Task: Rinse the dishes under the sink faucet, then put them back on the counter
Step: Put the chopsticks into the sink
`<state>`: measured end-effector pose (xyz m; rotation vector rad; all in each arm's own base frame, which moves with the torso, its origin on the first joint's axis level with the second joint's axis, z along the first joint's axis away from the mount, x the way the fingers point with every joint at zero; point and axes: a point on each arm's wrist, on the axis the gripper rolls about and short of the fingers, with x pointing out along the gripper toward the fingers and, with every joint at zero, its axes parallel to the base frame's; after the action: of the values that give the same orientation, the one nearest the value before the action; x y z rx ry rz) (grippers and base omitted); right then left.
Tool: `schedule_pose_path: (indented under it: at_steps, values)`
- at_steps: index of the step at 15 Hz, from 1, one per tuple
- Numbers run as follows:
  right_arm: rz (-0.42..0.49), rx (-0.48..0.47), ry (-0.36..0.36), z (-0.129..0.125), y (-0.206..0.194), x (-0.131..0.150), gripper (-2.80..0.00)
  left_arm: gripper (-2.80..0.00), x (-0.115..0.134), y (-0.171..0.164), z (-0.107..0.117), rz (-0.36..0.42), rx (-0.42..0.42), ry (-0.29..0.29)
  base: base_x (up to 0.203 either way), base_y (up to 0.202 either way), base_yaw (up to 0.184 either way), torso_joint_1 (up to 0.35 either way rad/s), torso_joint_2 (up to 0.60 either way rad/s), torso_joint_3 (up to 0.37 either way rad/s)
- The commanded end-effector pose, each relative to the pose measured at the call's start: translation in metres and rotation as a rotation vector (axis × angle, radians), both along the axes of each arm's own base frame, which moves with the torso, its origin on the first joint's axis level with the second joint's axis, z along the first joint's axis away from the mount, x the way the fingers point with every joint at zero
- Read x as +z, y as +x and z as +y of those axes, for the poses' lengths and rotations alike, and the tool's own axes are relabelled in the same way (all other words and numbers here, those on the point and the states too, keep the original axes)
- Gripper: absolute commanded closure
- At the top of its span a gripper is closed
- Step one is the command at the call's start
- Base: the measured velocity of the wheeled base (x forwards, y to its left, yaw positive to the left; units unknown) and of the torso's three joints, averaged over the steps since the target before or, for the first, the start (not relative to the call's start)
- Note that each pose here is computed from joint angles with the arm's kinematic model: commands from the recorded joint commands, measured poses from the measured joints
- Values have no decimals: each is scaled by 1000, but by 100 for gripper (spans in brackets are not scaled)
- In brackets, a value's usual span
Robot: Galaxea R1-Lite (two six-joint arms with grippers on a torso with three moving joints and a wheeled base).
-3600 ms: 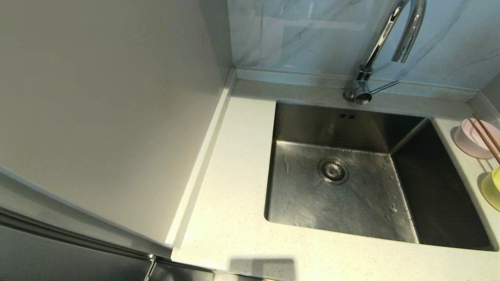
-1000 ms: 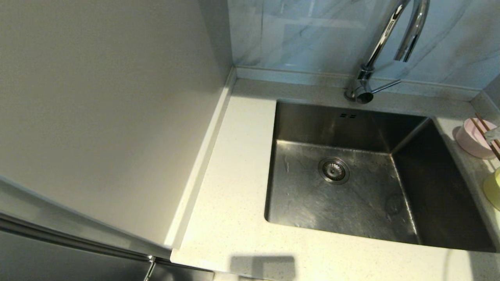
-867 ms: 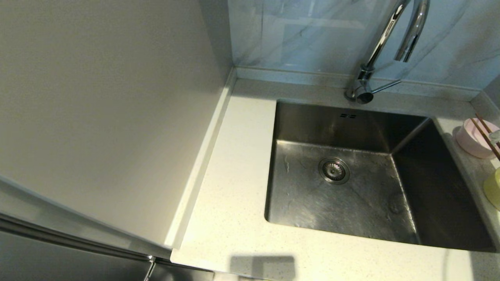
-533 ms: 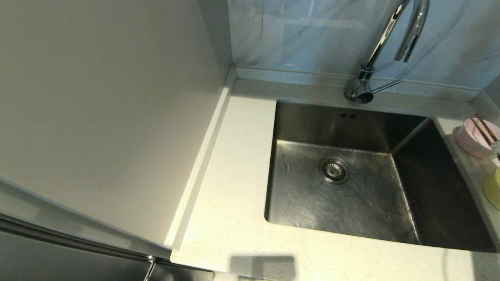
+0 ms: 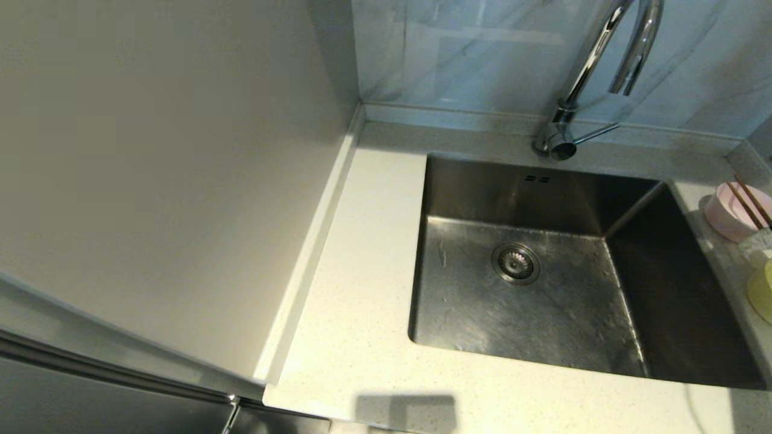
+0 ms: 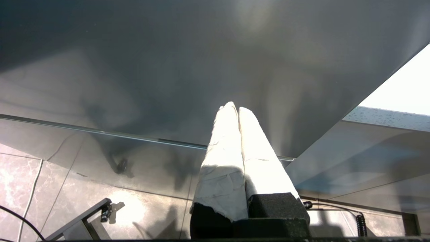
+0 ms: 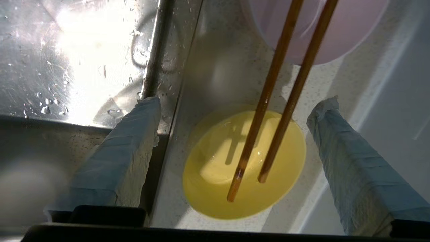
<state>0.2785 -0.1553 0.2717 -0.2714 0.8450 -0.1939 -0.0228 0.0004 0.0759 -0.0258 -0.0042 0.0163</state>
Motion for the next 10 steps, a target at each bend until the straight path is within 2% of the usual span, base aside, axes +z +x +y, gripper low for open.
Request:
schedule_pose_path:
  at_steps: [1,5,10]
  values:
    - [33,-1,15,-8,13,-14,-280,0,0,0,0,-4,0,0,0,0,0,0,0,0]
    - [-9,-21,-40,-16,27,-17,-280,0,0,0,0,-4,0,0,0,0,0,0,0,0]
    - [-12,-49,-68,-22,32,-15,-280,0,0,0,0,-4,0,0,0,0,0,0,0,0]
